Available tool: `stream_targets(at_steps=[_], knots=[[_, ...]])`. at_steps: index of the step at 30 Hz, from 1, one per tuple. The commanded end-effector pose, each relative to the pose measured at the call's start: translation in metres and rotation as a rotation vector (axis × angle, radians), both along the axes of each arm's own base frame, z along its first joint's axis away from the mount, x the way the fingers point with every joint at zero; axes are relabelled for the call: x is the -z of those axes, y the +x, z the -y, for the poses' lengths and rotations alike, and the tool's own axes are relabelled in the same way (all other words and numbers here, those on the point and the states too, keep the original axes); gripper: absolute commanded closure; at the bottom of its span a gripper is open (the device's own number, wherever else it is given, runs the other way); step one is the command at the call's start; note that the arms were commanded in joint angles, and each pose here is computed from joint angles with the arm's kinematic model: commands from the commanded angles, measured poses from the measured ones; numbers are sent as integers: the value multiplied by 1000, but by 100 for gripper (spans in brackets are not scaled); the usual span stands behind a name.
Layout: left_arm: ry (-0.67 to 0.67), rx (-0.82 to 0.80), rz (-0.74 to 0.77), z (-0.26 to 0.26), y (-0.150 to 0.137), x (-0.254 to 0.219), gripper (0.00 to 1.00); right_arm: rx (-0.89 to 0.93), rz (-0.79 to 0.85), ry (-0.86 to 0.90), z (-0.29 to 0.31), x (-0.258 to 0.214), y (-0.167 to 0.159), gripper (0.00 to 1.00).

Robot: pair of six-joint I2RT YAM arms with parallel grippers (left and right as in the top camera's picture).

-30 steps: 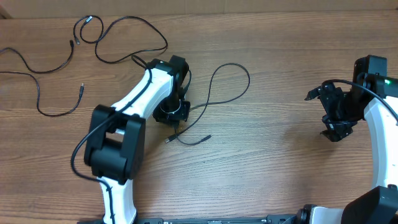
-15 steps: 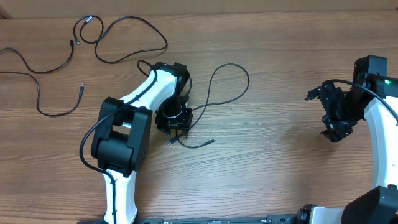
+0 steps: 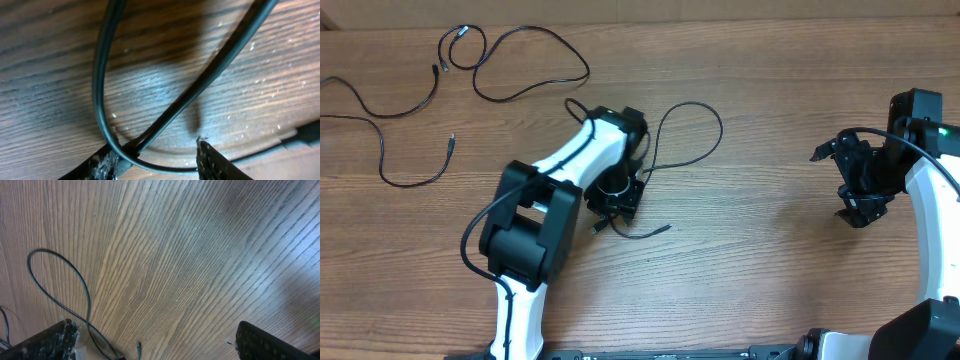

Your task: Untangle cables

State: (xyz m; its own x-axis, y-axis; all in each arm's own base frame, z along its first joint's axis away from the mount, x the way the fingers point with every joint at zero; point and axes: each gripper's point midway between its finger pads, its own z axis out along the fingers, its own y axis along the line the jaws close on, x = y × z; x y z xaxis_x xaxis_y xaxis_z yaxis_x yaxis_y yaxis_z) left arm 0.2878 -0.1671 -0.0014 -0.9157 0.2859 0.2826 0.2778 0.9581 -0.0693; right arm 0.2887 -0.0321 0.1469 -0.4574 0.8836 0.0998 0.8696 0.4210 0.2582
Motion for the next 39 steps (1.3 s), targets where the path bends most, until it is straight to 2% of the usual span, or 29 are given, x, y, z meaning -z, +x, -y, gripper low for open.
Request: stream_targets(at_steps=[1, 4, 7, 9, 12, 23, 28, 33, 39], knots=[[108, 21, 95, -2, 13, 16, 51, 11, 11, -13, 3, -3, 1, 0], [95, 36, 114, 6, 14, 18, 62, 11, 11, -13, 3, -3, 1, 0], [92, 29, 125, 8, 14, 23, 77, 11, 11, -13, 3, -3, 1, 0], [95, 22, 123, 7, 12, 26, 80, 11, 11, -13, 3, -3, 1, 0], [94, 22, 125, 4, 8, 35, 91, 11, 11, -13, 3, -3, 1, 0], [73, 17, 136, 2, 0, 56, 96, 11, 11, -13, 3, -3, 1, 0], [15, -89, 104, 13, -2, 47, 96, 11, 11, -13, 3, -3, 1, 0], [-27, -227, 175, 13, 15, 15, 96, 11, 11, -13, 3, -3, 1, 0], [-145, -324, 372, 0, 45, -66, 96, 11, 11, -13, 3, -3, 1, 0]])
